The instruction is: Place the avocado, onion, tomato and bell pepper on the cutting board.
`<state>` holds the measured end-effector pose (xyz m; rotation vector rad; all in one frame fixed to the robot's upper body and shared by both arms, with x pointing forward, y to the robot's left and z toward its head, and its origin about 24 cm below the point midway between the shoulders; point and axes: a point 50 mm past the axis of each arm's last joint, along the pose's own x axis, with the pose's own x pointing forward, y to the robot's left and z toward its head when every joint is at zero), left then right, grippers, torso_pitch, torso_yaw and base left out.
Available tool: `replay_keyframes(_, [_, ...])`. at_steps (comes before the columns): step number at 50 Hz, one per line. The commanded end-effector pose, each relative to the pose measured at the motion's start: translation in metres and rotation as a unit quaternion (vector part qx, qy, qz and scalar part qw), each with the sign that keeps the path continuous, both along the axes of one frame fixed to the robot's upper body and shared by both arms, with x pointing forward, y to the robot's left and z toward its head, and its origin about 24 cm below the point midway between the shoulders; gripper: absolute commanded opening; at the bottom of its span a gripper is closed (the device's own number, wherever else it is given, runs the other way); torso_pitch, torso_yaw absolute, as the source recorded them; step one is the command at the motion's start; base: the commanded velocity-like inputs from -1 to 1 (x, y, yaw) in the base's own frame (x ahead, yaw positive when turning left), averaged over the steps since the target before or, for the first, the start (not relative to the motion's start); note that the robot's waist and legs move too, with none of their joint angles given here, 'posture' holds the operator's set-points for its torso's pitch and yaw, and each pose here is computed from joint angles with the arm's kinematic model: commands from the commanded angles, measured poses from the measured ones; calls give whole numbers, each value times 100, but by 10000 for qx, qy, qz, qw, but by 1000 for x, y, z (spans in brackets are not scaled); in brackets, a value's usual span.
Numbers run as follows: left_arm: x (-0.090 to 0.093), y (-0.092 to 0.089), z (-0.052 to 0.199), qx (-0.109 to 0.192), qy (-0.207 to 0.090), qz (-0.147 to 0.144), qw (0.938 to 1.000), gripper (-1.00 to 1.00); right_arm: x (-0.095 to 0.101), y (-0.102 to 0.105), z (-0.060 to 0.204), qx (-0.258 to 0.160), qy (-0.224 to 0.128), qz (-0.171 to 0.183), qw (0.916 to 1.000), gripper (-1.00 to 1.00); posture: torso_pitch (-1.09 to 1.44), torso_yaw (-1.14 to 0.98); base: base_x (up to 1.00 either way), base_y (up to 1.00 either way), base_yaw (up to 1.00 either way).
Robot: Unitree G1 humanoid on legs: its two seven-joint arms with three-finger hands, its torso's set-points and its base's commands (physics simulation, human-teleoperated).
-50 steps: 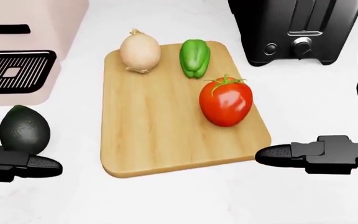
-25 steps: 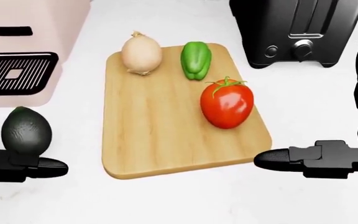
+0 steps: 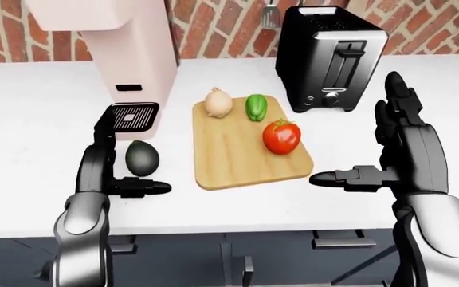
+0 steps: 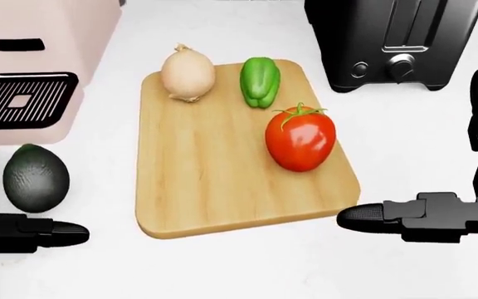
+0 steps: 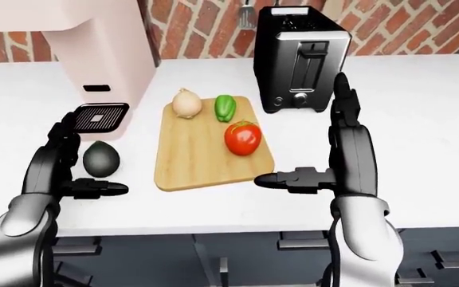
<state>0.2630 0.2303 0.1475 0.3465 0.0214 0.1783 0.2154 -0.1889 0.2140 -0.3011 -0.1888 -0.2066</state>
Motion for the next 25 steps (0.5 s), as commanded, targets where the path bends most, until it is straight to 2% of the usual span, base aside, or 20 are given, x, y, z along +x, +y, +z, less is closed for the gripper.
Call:
replay_keyframes(1, [0,4,7,168,-221,109,9996,93,-3,1,11,-104,-359,4,9993,100,0,0,0,0,0])
replay_keyframes(3, [0,5,5,165,-190,130,9996,94,-3,1,12,-99,-364,2,9993,100,0,0,0,0,0])
replay_keyframes(4, [0,5,6,169,-198,122,9996,91,-2,1,12,-100,-363,7,9993,100,0,0,0,0,0])
replay_keyframes(5, [0,4,7,174,-202,116,9996,80,-2,1,12,-100,-363,8,9993,100,0,0,0,0,0])
replay_keyframes(10, [-1,4,11,192,-237,107,9995,73,-2,1,13,-98,-374,11,9993,100,0,0,0,0,0])
replay_keyframes(14, [-1,2,13,200,-251,81,9995,43,-2,1,10,-96,-353,8,9993,100,0,0,0,0,0])
replay_keyframes(20, [-2,1,13,196,-256,44,9995,23,-2,-1,7,-83,-333,-18,9994,100,0,0,0,0,0])
replay_keyframes(21, [-2,0,13,204,-257,43,9995,-7,-3,0,7,-76,-334,-14,9994,100,0,0,0,0,0])
replay_keyframes(23, [-2,0,13,202,-253,32,9995,-3,-4,-1,6,-69,-335,-26,9994,100,0,0,0,0,0])
replay_keyframes(25, [-3,-1,14,205,-262,21,9994,-11,-4,-1,6,-69,-336,-28,9994,100,0,0,0,0,0])
